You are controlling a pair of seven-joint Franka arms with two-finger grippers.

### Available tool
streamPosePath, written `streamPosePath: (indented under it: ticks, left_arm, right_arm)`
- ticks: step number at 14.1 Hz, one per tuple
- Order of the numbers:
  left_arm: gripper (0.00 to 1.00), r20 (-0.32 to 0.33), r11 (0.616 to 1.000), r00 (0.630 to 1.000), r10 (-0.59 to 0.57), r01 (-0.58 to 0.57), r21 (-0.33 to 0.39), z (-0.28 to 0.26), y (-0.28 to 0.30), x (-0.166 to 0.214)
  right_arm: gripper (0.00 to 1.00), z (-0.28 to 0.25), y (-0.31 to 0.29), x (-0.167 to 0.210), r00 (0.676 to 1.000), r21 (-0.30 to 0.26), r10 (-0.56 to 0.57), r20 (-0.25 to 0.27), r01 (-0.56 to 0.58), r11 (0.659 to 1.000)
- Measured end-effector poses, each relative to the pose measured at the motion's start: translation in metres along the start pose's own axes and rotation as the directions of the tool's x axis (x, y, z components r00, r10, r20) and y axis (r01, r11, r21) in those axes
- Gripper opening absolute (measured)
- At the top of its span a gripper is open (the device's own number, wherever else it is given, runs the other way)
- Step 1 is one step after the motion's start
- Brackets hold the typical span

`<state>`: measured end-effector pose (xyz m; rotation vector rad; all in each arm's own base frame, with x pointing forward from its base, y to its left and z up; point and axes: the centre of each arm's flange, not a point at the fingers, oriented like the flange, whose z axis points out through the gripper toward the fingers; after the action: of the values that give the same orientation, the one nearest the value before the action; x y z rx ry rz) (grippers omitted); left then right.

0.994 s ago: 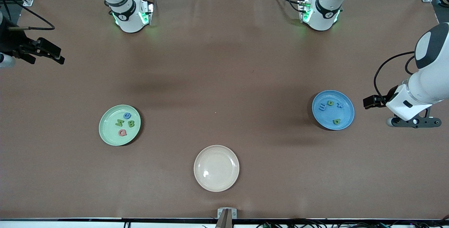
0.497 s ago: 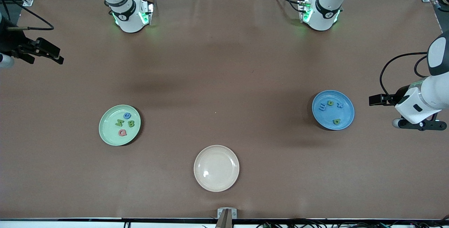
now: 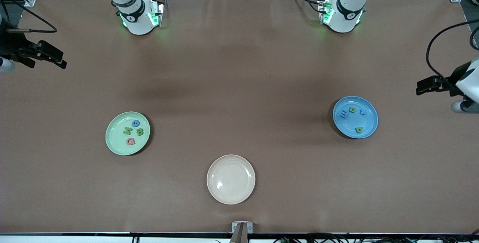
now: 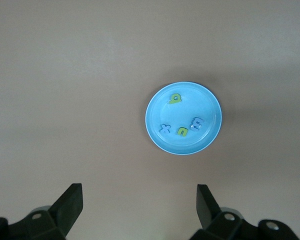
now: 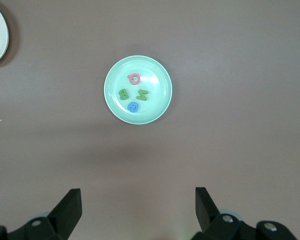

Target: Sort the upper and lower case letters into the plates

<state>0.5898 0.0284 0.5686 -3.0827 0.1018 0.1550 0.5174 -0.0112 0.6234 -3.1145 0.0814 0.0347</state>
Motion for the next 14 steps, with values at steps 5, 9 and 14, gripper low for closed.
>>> streamPosePath:
  ticks: [5, 9, 14]
  left_arm:
    - [1.0, -0.013, 1.0, 1.0, 0.01, -0.01, -0.005, -0.009, 0.009, -0.014]
    - [1.0, -0.026, 1.0, 1.0, 0.006, -0.006, -0.013, -0.014, 0.009, -0.024]
    - [1.0, -0.051, 1.0, 0.999, 0.015, -0.016, -0.011, -0.023, 0.016, -0.034]
  right_arm:
    - [1.0, 0.001, -0.001, -0.001, 1.0, 0.0, -0.001, 0.009, 0.001, 1.0]
    - [1.0, 0.002, -0.001, -0.001, 1.0, 0.0, -0.001, 0.011, 0.001, 1.0]
    - [1.0, 0.002, -0.002, -0.001, 1.0, 0.006, -0.002, 0.01, 0.002, 1.0]
